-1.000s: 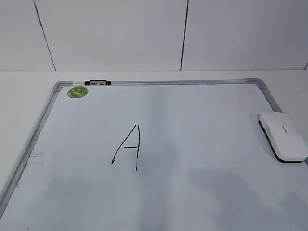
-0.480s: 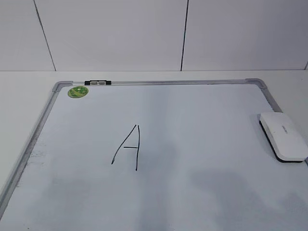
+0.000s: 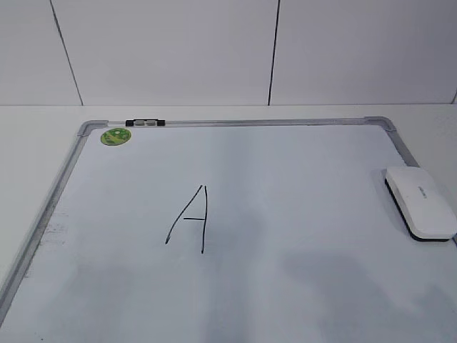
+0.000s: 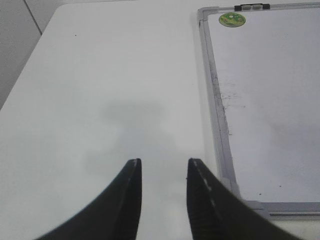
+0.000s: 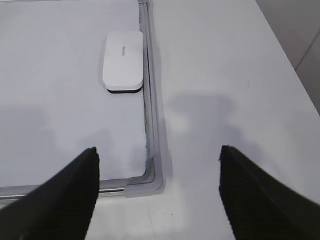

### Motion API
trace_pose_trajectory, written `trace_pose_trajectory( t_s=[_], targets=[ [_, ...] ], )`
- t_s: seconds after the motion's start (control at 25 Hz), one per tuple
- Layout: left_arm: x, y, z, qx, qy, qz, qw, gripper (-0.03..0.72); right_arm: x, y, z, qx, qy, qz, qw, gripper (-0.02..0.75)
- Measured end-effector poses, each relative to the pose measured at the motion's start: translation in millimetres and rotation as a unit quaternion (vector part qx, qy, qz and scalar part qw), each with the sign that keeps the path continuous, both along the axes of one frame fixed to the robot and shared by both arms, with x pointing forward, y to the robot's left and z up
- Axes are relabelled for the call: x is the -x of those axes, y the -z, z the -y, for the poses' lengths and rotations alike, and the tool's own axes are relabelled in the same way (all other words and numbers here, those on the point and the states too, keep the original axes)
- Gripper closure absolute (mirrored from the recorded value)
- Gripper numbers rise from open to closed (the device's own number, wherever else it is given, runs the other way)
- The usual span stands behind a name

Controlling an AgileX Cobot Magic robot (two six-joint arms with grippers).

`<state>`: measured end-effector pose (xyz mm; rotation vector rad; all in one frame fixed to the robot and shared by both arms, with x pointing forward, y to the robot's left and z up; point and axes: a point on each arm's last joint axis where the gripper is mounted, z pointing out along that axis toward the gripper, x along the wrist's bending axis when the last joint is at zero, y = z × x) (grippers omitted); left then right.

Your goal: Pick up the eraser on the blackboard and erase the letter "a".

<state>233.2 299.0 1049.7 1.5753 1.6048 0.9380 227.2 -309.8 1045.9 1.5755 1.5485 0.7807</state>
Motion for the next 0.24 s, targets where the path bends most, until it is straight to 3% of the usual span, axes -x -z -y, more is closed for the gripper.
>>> trace_pose_trajectory(
  t_s=[0.24],
  targets=[
    [0.0, 0.0, 0.0, 0.0, 0.0, 0.0, 1.0, 0.452, 0.0, 0.0, 0.0, 0.0, 0.0, 0.0, 1.0, 0.145]
  ],
)
